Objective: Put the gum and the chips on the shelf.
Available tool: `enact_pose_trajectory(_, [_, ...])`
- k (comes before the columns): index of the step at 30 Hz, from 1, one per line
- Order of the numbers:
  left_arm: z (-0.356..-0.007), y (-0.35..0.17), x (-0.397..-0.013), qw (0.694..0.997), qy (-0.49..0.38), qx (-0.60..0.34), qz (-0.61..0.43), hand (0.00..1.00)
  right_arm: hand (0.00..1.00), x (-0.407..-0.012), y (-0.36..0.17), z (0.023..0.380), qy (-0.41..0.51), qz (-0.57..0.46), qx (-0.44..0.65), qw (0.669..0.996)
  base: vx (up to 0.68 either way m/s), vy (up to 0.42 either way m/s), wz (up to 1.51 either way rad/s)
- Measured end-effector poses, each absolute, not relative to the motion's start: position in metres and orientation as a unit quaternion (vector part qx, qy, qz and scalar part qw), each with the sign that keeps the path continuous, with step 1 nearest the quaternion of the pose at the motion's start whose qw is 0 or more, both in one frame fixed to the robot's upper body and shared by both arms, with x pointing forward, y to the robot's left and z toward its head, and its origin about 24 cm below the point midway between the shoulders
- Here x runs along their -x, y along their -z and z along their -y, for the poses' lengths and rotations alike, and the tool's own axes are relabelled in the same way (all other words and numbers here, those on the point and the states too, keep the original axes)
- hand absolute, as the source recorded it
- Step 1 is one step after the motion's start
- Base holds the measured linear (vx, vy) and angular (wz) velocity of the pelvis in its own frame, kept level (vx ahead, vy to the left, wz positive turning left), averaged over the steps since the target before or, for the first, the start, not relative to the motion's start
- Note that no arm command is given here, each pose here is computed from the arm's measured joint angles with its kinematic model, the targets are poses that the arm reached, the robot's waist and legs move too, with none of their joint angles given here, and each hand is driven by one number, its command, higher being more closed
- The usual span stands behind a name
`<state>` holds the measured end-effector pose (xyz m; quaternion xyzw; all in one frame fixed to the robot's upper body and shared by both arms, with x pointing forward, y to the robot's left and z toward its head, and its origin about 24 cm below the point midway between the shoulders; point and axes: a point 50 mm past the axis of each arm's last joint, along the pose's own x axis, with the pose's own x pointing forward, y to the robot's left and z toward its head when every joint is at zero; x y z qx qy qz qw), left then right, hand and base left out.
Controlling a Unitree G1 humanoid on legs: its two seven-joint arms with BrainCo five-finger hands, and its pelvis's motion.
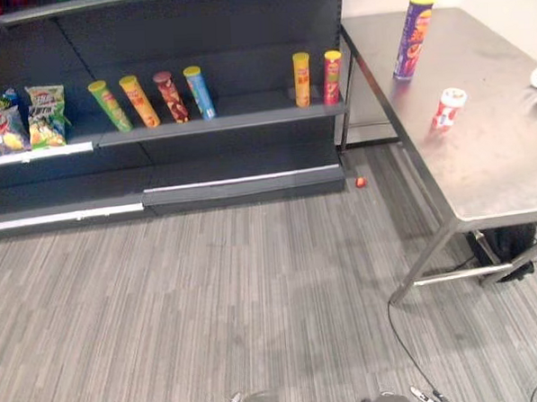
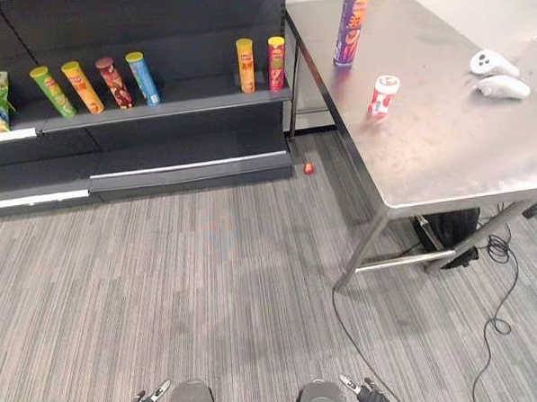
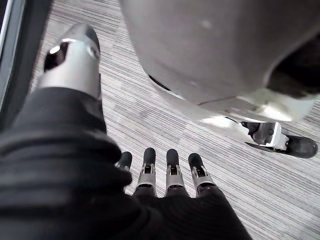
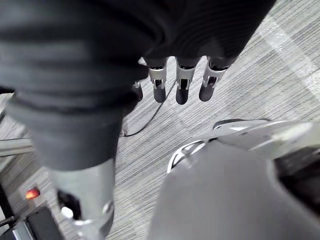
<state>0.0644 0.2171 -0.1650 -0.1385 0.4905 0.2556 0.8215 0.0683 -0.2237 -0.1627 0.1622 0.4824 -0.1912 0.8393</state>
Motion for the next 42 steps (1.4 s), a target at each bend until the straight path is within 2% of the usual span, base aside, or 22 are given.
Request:
enact_pose_trajectory(6, [-0.212, 0.166, -0.059, 0.816, -0.264, 0.149, -0.492, 0.0, 0.0, -0.079, 0.161, 0.216, 0.17, -0.473, -0.158, 0.85, 0.35, 0.267, -0.18])
enact_pose_trajectory(9, [-0.227, 0.162, -0.06, 0.822, -0.275, 0.132, -0.481, 0.0, 0.0, -0.097, 0.162, 0.179, 0.109, -0.466, -0.17, 0.861, 0.39, 0.219, -0.24])
enact_pose_trajectory(10, [-0.227, 0.163, -0.058, 0.819, -0.277, 0.134, -0.484, 0.0, 0.0, -0.102, 0.161, 0.177, 0.105, -0.462, -0.169, 0.864, 0.33, 0.136, -0.47])
enact_pose_trajectory(14, [-0.229, 0.164, -0.055, 0.816, -0.269, 0.127, -0.495, 0.0, 0.0, -0.094, 0.165, 0.177, 0.113, -0.482, -0.171, 0.852, 0.3, 0.175, -0.13])
enact_pose_trajectory(16, [-0.23, 0.164, -0.056, 0.82, -0.257, 0.114, -0.499, 0.0, 0.0, -0.09, 0.167, 0.177, 0.117, -0.489, -0.173, 0.847, 0.22, 0.103, -0.16])
enact_pose_trajectory(23, [-0.231, 0.164, -0.05, 0.821, -0.221, 0.077, -0.52, 0.0, 0.0, -0.108, 0.158, 0.204, 0.142, -0.449, -0.164, 0.867, 0.23, 0.041, -0.2])
enact_pose_trajectory(28, [-0.227, 0.164, -0.06, 0.825, -0.227, 0.094, -0.509, 0.0, 0.0, -0.108, 0.158, 0.205, 0.162, -0.441, -0.184, 0.863, 0.26, -0.175, 0.06])
enact_pose_trajectory(30, [-0.205, 0.168, -0.065, 0.823, -0.227, 0.131, -0.504, 0.0, 0.0, -0.108, 0.156, 0.214, 0.175, -0.441, -0.18, 0.861, 0.44, -0.222, -0.04])
enact_pose_trajectory(32, [-0.198, 0.168, -0.069, 0.822, -0.23, 0.147, -0.499, 0.0, 0.0, -0.112, 0.154, 0.218, 0.18, -0.429, -0.178, 0.867, 0.3, -0.142, -0.06])
enact_pose_trajectory(39, [-0.211, 0.165, -0.074, 0.831, -0.231, 0.132, -0.488, 0.0, 0.0, -0.1, 0.159, 0.212, 0.163, -0.457, -0.171, 0.858, 0.19, -0.149, 0.01])
enact_pose_trajectory(42, [-0.207, 0.167, -0.061, 0.822, -0.23, 0.131, -0.505, 0.0, 0.0, -0.094, 0.158, 0.222, 0.158, -0.467, -0.149, 0.857, 0.25, -0.018, -0.64])
